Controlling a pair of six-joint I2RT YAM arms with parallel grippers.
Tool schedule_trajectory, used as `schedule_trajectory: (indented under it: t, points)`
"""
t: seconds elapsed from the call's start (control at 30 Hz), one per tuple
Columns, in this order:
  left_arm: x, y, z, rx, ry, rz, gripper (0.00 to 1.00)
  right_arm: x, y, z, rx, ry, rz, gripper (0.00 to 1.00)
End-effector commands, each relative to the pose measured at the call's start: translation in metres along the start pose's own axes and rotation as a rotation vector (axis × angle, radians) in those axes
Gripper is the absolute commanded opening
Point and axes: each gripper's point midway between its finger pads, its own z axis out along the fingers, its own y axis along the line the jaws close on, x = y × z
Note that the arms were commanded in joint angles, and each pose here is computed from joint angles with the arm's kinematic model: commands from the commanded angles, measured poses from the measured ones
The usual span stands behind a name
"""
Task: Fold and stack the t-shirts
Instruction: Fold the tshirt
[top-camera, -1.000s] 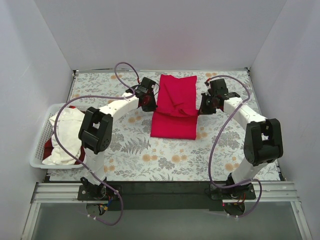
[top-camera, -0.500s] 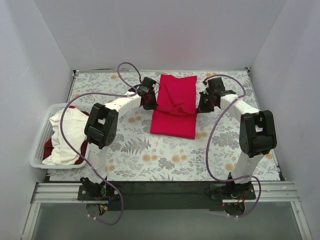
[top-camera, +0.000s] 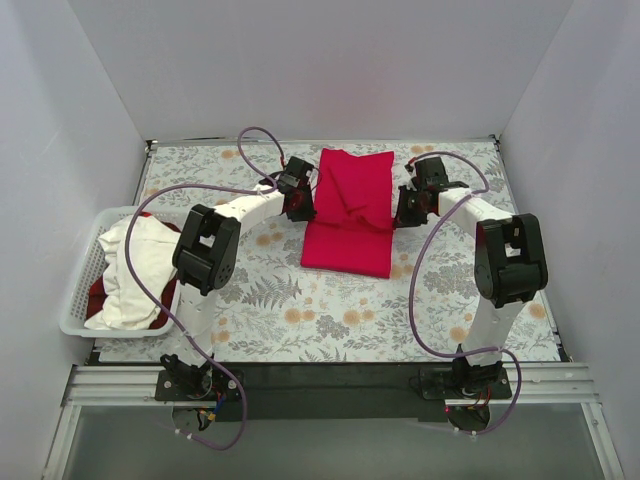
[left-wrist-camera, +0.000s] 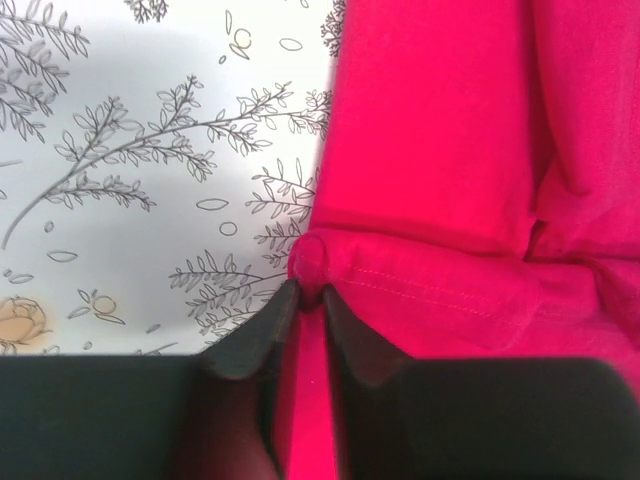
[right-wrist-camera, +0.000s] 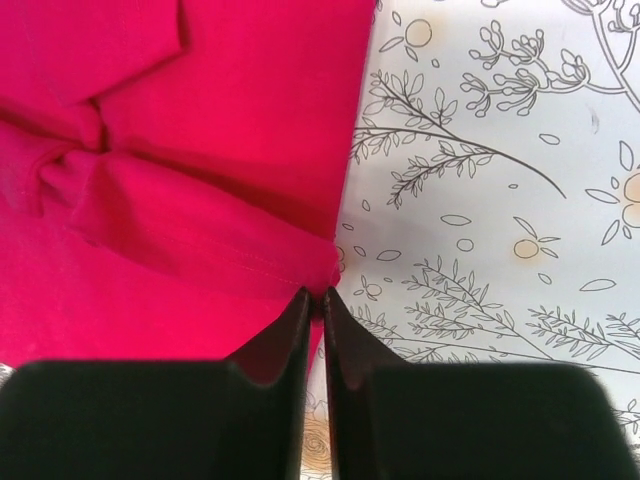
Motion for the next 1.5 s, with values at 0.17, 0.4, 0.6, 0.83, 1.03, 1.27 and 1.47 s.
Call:
schedule_trajectory:
  t: [0.17,0.4,0.6,0.83,1.03,1.27,1.47]
  points:
    - [-0.036,-0.008,-0.045,0.027,-0.125,-0.036,0.34,-0.054,0.025,-0.041,-0.039,-0.186,-0.091,0.29]
    - [0.003,-0.031,-0.090,0.087,-0.128,-0.003,0.37,-0.041,0.061,-0.066,-0.095,-0.243,-0.192,0.30]
    - [0.062,-0.040,-0.077,0.108,-0.041,0.035,0.23,-0.009,0.088,-0.039,-0.166,-0.188,-0.245,0.17]
    - [0.098,-0.026,-0.049,0.038,0.028,0.058,0.20,0.010,0.102,-0.002,-0.193,-0.127,-0.276,0.14]
    - [0.115,-0.010,-0.043,0.001,0.061,0.066,0.19,0.010,0.093,0.026,-0.143,-0.098,-0.284,0.13]
    - [0.134,0.003,-0.051,-0.008,0.099,0.073,0.19,-0.042,0.064,0.041,-0.009,-0.190,-0.288,0.14]
    - [0.155,0.014,-0.064,-0.003,0.136,0.062,0.19,-0.108,0.055,0.030,-0.006,-0.311,-0.258,0.15]
